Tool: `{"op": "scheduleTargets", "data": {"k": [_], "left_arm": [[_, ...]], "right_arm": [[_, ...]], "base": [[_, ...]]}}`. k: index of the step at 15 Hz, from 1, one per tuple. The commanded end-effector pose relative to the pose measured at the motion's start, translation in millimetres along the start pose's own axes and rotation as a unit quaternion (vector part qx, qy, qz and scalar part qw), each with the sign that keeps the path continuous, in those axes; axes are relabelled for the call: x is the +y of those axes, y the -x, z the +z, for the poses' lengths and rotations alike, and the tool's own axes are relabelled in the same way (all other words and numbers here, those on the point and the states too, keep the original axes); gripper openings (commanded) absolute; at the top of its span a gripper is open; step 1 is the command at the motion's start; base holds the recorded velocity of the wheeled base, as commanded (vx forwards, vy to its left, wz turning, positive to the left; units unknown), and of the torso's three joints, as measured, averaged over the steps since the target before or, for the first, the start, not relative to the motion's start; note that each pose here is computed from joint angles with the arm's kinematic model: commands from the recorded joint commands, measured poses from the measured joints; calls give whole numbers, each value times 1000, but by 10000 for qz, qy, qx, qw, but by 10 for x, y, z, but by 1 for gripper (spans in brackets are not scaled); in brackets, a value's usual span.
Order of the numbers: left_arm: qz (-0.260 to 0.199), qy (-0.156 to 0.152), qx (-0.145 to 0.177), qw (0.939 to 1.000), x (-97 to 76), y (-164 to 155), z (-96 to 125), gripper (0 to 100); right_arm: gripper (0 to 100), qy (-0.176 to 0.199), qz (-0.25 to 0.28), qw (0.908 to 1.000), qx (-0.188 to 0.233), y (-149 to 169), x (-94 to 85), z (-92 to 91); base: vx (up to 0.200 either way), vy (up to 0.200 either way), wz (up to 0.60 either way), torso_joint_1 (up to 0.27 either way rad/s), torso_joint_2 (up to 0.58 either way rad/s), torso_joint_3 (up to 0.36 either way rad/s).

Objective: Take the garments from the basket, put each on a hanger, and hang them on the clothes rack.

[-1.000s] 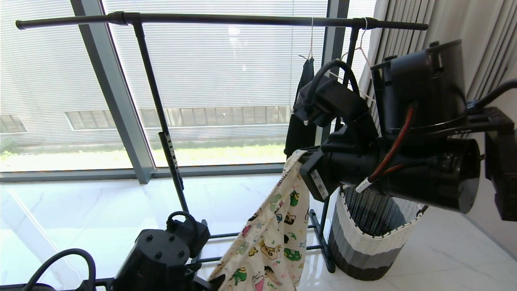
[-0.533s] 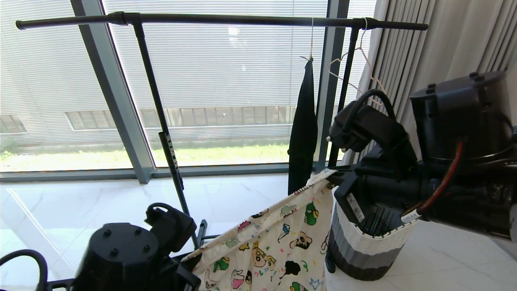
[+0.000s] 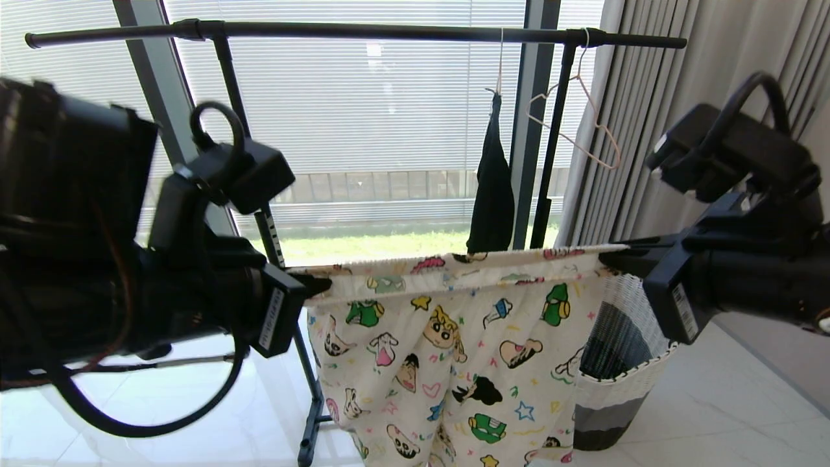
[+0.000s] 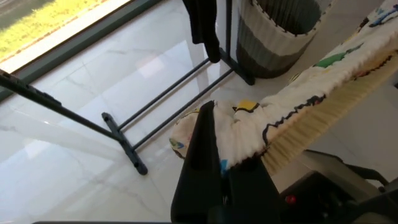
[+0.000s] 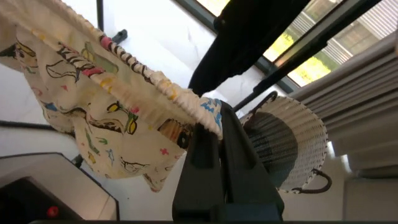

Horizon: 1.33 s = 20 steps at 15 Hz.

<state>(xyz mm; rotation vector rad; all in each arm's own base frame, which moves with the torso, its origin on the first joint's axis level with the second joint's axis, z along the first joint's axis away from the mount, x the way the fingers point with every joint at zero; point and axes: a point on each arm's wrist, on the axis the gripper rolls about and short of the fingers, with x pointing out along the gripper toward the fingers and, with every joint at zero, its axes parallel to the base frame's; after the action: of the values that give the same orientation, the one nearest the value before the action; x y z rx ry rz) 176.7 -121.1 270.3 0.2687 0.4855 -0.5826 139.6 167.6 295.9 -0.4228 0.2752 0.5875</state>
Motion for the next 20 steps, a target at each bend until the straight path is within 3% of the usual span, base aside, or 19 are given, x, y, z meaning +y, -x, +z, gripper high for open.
{"op": "scheduleTargets", "data": {"k": [1,7,10,12,14,16,19,20], "left_arm": [[-155,-103,-406,9990,43,361,299,0],[-160,-632,-294,9974,25,381,180,0],[-141,-835,-583,9947,9,258,274,0],[-187,-883,-857,9922,-29,196,390,0],[-309,-934,-1012,9900,-86,191,499,0],[-353,-959,-1160,9880,-112,219,581,0],[-336,-911,-1155,9886,-111,240,562,0],[-372,-594,-1144,9910,-112,264,541,0]], "right_arm": [[0,-74,-267,9993,-257,106,-185,219],[0,113,-124,9996,-229,272,-180,220],[0,540,159,9984,-62,513,-122,-40],[0,816,637,9945,-144,670,14,-159],[0,1095,1113,9876,-185,702,193,-159],[0,1212,1169,9856,-152,607,325,-117],[0,1169,1092,9869,-229,541,369,-79],[0,1127,1010,9883,-186,523,338,-89]], "base": [[0,0,0,0,0,0],[0,0,0,0,0,0],[0,0,0,0,0,0],[0,0,0,0,0,0],[0,0,0,0,0,0],[0,0,0,0,0,0],[0,0,0,0,0,0],[0,0,0,0,0,0]]}}
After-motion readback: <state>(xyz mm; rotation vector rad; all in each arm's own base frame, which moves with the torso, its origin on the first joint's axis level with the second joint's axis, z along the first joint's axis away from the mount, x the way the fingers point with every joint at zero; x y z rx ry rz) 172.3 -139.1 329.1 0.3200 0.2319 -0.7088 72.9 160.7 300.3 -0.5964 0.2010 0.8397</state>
